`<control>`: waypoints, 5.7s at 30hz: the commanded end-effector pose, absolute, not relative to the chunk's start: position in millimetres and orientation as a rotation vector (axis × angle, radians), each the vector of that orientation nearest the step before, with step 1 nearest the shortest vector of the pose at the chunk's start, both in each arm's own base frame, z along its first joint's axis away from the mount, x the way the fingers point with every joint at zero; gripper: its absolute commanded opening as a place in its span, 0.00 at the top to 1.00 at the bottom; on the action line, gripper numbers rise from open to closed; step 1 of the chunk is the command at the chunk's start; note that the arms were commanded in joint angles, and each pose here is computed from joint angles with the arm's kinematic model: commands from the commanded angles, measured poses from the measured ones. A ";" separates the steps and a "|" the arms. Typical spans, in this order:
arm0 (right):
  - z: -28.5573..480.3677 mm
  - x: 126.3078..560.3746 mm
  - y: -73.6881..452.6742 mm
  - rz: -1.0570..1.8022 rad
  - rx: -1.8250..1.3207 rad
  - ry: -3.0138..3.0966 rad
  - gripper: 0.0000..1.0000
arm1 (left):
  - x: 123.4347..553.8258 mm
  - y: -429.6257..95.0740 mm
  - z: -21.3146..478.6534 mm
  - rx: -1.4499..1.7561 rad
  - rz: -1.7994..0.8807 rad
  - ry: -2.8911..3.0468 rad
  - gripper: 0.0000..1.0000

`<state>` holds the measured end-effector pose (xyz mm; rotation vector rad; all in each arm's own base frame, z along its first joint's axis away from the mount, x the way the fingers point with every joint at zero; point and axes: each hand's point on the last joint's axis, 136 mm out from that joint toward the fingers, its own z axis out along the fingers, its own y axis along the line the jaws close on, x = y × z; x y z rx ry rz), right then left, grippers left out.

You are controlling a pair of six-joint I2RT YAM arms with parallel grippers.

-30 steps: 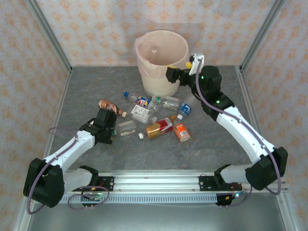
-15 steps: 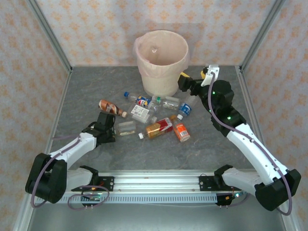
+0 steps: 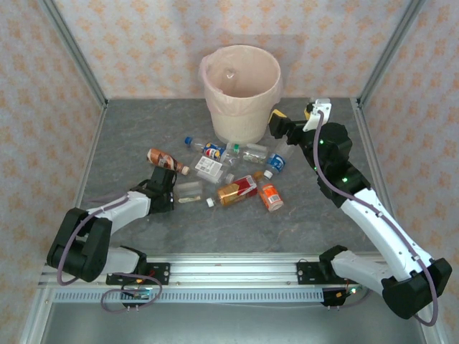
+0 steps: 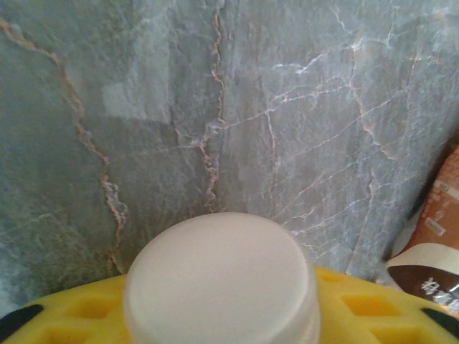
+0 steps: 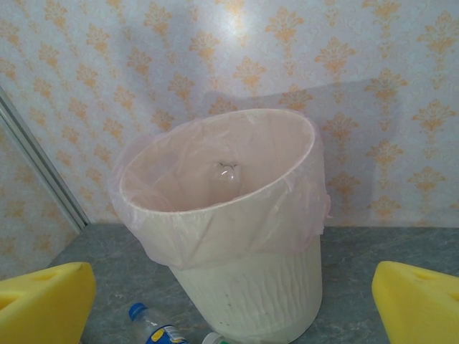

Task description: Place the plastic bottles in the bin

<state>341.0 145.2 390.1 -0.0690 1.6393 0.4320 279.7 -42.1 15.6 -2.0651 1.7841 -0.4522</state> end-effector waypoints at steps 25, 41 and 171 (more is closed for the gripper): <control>324.3 340.7 109.5 0.299 0.159 1.799 0.01 | 339.0 -7.2 262.8 -1.090 -0.446 1.608 1.00; 182.3 306.8 127.9 0.376 0.246 2.327 0.01 | 446.7 -133.4 472.2 -0.434 -0.571 1.389 1.00; 352.5 534.1 277.4 0.406 -0.132 1.931 0.52 | 291.9 17.3 220.6 -0.979 0.047 2.006 0.00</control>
